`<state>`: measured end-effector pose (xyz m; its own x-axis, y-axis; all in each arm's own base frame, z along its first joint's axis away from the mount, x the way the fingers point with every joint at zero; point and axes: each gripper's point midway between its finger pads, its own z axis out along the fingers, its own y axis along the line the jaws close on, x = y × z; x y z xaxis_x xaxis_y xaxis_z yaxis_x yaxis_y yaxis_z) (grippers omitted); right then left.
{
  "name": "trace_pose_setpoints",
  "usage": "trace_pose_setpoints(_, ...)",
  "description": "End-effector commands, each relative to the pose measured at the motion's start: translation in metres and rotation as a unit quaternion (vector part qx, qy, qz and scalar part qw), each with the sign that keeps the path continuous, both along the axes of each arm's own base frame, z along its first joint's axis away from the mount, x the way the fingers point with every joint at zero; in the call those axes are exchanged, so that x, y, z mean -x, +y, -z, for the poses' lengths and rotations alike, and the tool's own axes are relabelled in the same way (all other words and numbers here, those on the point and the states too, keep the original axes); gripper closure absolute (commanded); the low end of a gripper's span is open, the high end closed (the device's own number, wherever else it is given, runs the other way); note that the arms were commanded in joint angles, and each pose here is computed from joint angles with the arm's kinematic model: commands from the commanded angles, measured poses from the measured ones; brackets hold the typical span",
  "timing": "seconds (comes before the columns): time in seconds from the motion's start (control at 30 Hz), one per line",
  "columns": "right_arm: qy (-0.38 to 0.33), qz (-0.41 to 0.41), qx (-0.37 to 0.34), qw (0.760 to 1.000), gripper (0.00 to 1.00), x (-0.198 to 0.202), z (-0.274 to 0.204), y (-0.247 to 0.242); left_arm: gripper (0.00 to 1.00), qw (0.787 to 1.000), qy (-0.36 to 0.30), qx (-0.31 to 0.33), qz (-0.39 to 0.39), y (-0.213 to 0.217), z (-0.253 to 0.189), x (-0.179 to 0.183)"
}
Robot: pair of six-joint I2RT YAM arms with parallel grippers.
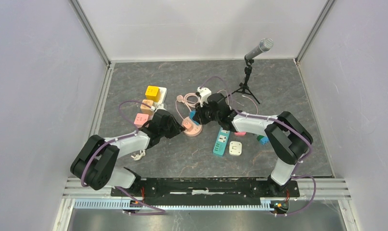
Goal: Pull the plug off the socket
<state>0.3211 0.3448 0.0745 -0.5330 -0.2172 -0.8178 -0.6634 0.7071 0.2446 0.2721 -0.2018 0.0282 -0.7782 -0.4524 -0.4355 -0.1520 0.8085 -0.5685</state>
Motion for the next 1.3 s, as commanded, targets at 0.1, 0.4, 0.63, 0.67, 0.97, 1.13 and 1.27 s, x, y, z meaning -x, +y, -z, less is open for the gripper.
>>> trace_pose_setpoints(0.1, 0.051, -0.030, -0.150, 0.987, 1.00, -0.005, -0.065, 0.046, 0.66, 0.982, 0.124, -0.139, 0.002, 0.056, 0.072, 0.062)
trace_pose_setpoints(0.4, -0.005, -0.002, -0.018, 1.000, 1.00, -0.005, -0.011, 0.019, 0.66, 0.983, 0.122, -0.139, 0.010, 0.054, 0.072, 0.060)
trace_pose_setpoints(0.63, 0.002, -0.021, -0.013, 1.000, 1.00, -0.002, -0.017, 0.024, 0.65, 0.983, 0.119, -0.138, 0.013, 0.052, 0.070, 0.057)
trace_pose_setpoints(0.67, 0.020, -0.035, -0.049, 0.998, 1.00, 0.000, -0.025, 0.030, 0.65, 0.983, 0.119, -0.138, 0.014, 0.052, 0.070, 0.056)
trace_pose_setpoints(0.97, 0.108, -0.086, -0.185, 0.973, 1.00, 0.020, -0.045, 0.048, 0.65, 0.982, 0.127, -0.141, 0.021, 0.053, 0.076, 0.061)
trace_pose_setpoints(1.13, 0.118, -0.104, -0.250, 0.955, 1.00, 0.031, -0.056, 0.046, 0.65, 0.981, 0.129, -0.140, 0.021, 0.052, 0.076, 0.062)
trace_pose_setpoints(1.27, 0.130, -0.116, -0.303, 0.937, 1.00, 0.036, -0.068, 0.043, 0.65, 0.981, 0.131, -0.141, 0.021, 0.053, 0.077, 0.062)
